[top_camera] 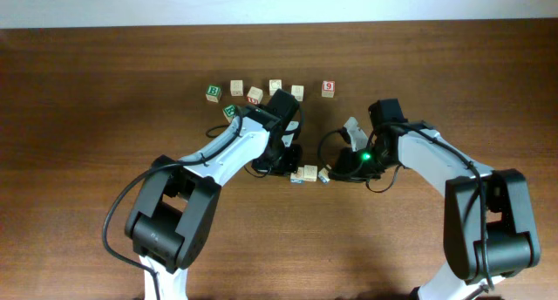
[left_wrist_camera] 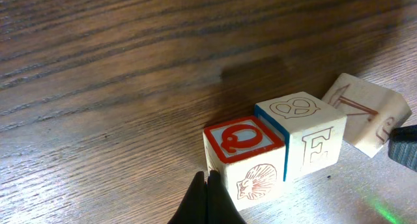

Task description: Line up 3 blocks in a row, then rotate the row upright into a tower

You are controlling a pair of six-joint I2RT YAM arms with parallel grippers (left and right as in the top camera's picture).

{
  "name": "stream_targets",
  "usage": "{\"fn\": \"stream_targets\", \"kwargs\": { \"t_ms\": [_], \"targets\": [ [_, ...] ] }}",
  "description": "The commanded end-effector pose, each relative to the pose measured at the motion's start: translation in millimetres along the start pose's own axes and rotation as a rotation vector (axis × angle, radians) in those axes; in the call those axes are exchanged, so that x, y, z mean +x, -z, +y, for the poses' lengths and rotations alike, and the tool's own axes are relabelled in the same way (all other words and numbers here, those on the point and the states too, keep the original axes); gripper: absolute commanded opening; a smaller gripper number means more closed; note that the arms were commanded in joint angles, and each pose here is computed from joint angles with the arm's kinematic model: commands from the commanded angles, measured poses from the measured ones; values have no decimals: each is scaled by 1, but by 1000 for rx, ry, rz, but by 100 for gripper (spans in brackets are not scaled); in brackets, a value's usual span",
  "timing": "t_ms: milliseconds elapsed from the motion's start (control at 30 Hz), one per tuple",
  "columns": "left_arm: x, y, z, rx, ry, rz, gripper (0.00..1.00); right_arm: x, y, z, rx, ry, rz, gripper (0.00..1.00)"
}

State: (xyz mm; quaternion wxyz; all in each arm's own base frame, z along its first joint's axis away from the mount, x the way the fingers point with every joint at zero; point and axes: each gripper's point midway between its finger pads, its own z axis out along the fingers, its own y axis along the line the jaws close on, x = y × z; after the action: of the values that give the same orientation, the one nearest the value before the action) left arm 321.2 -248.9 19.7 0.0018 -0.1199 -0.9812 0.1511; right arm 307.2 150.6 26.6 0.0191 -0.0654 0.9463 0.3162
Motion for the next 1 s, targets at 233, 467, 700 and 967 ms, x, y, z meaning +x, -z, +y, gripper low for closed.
{"fn": "stream_targets", "kwargs": {
  "t_ms": [233, 467, 700, 967],
  "targets": [
    [-3, -1, -3, 8, 5, -1, 0, -16, 33, 2, 144, -165, 23, 21],
    [-3, -1, -3, 8, 5, -1, 0, -10, 14, -20, 269, -304, -17, 4],
    [-3, -1, -3, 9, 4, -2, 0, -17, -2, -24, 268, -234, -29, 4],
    [-3, -1, -3, 9, 4, -2, 0, -22, -10, -5, 141, -45, -10, 4]
  ]
}}
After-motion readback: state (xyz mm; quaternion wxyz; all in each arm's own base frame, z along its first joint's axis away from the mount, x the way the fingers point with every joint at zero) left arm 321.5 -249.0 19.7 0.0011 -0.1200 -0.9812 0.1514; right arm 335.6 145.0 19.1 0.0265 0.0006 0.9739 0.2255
